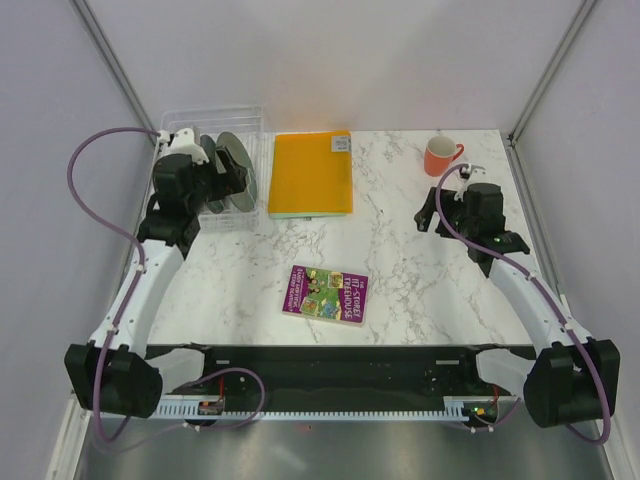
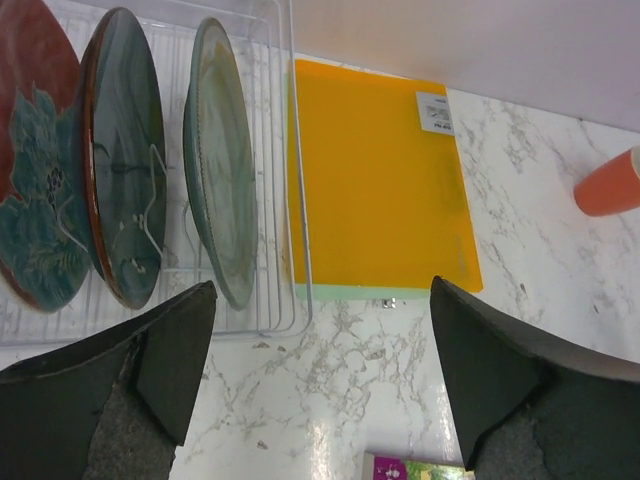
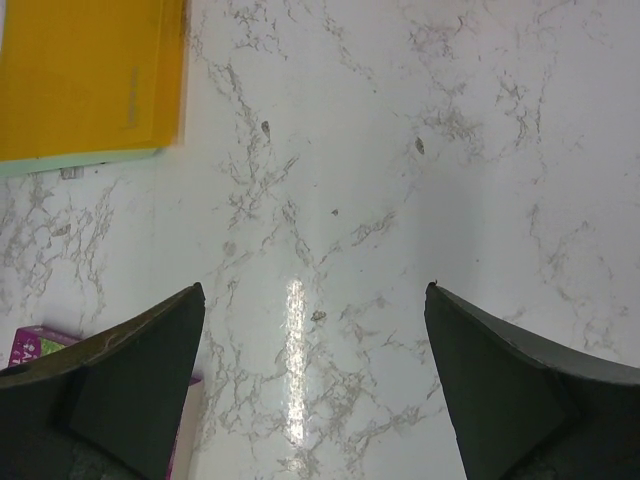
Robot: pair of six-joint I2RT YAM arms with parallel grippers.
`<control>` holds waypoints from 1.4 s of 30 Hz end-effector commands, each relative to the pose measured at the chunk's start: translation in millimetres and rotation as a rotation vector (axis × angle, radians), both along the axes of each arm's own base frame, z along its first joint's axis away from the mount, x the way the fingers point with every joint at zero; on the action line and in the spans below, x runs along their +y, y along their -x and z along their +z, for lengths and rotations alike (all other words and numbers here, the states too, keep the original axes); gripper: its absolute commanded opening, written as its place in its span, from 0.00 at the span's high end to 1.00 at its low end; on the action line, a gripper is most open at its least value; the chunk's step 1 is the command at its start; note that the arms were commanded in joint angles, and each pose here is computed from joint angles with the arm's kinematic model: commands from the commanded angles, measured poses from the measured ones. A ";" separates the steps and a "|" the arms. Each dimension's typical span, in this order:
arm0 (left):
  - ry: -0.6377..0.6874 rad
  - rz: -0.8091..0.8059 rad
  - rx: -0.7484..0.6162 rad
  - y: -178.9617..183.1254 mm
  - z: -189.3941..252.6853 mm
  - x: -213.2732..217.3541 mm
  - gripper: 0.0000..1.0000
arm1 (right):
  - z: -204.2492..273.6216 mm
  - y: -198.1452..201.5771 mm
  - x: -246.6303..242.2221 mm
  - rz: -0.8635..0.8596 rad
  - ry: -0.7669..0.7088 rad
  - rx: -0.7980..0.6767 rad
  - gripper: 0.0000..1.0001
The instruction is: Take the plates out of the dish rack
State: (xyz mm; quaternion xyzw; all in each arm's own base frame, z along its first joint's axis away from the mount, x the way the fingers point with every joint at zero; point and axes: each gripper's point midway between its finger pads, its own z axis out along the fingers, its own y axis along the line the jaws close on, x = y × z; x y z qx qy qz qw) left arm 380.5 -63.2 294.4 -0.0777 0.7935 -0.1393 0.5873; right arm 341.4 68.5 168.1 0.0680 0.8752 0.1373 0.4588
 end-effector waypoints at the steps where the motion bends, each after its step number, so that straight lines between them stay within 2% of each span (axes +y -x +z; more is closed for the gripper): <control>1: -0.048 0.050 -0.127 -27.2 28.1 10.1 0.05 | 22.1 -9.6 5.4 0.034 0.001 -0.056 0.02; 9: -0.159 0.166 -0.105 -80.6 14.4 31.0 0.05 | 10.3 -19.1 3.3 0.029 0.022 -0.032 0.02; 20: -0.284 0.213 0.025 -140.0 -45.4 41.3 0.09 | -12.5 -27.4 0.5 0.034 0.061 0.023 0.02; 23: -0.292 0.205 0.037 -146.8 -52.8 40.0 0.33 | -18.6 -27.8 -1.2 0.033 0.075 0.036 0.02; 24: -0.288 0.207 0.047 -149.0 -58.2 39.7 0.44 | -21.0 -28.8 -1.4 0.034 0.079 0.042 0.02; 28: -0.303 0.199 0.071 -154.4 -68.2 39.2 0.50 | -22.9 -27.6 -2.7 0.030 0.087 0.049 0.02; 29: -0.306 0.201 0.077 -154.9 -68.5 39.6 0.55 | -22.1 -27.5 -3.9 0.026 0.089 0.047 0.02; 30: -0.309 0.199 0.085 -155.7 -71.6 39.0 0.76 | -20.4 -26.7 -4.5 0.023 0.090 0.042 0.02; 31: -0.313 0.203 0.090 -155.9 -72.7 40.4 0.90 | -19.3 -26.6 -4.5 0.022 0.088 0.040 0.02; 32: -0.314 0.210 0.090 -156.7 -70.9 41.0 0.98 | -18.9 -26.2 -4.5 0.021 0.090 0.038 0.02; 39: -0.381 0.253 0.097 -159.7 -59.2 46.4 0.98 | -15.1 -20.5 -7.6 0.008 0.096 0.032 0.02; 42: -0.449 0.290 0.061 -159.0 -33.5 47.2 0.98 | -12.9 -18.6 -9.3 0.000 0.096 0.029 0.02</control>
